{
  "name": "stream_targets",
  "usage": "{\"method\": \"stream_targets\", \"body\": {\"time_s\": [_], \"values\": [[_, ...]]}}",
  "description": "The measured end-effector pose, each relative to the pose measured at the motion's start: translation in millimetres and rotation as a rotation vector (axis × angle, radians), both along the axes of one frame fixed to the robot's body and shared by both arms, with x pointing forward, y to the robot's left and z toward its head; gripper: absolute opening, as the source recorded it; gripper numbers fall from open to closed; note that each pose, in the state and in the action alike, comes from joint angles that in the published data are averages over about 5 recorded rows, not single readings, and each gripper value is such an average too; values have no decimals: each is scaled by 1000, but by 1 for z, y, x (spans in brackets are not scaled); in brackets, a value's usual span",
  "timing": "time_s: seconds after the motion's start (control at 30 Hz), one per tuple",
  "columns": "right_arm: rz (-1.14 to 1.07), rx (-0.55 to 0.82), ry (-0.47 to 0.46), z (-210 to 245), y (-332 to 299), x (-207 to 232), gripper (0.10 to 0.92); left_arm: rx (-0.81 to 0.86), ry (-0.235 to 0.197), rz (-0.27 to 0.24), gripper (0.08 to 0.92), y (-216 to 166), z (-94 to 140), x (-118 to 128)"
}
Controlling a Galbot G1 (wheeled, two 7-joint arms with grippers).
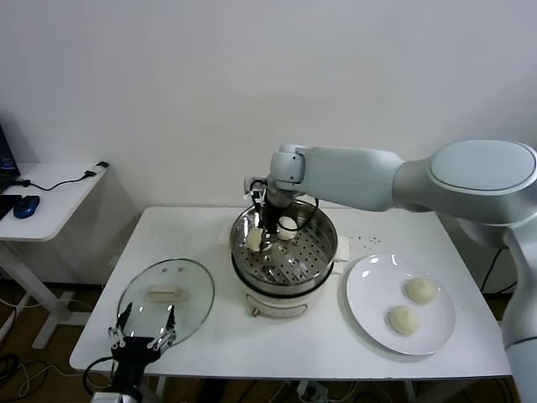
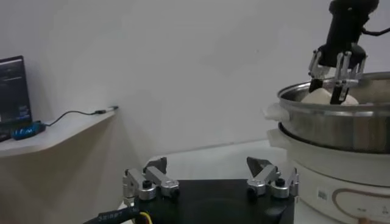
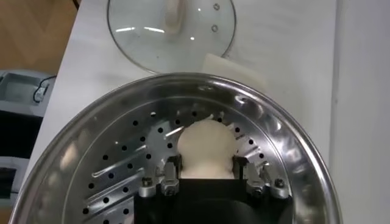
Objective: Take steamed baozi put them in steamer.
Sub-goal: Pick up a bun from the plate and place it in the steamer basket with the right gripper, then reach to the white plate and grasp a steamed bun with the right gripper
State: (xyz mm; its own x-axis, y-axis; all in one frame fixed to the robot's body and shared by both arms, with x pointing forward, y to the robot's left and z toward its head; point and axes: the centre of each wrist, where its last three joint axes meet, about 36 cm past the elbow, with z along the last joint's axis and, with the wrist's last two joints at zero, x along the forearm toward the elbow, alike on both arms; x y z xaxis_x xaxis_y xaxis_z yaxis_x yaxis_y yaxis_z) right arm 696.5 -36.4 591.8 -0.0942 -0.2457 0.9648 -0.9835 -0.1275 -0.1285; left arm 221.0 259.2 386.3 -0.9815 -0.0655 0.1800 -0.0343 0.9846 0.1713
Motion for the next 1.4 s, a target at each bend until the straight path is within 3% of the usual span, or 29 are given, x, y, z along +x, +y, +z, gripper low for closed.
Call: {"method": "stream_targets", "body": {"time_s": [0.13,0.4,0.7,1.0,1.17,1.4], "values": [[-4,0,2,-5,2,0,613,0,4,1,823,1,-2,-1],[-13,13,0,-2,-1,1,808,-2,7,0,823,0,-3,-1],[-16,39,-18,35,-35,-2,823,-2,7,-1,823,-1,-3,-2],[-14,12,-10,89,-139,-26,823,3,2,-5,823,-3,-2,0],[-25,-20,4,85,-211,-53,823,3,3,-3,823,-3,-1,1],[-58,-49,29,43,-289,-90,823,11,4,-2,823,-3,1,2]]}}
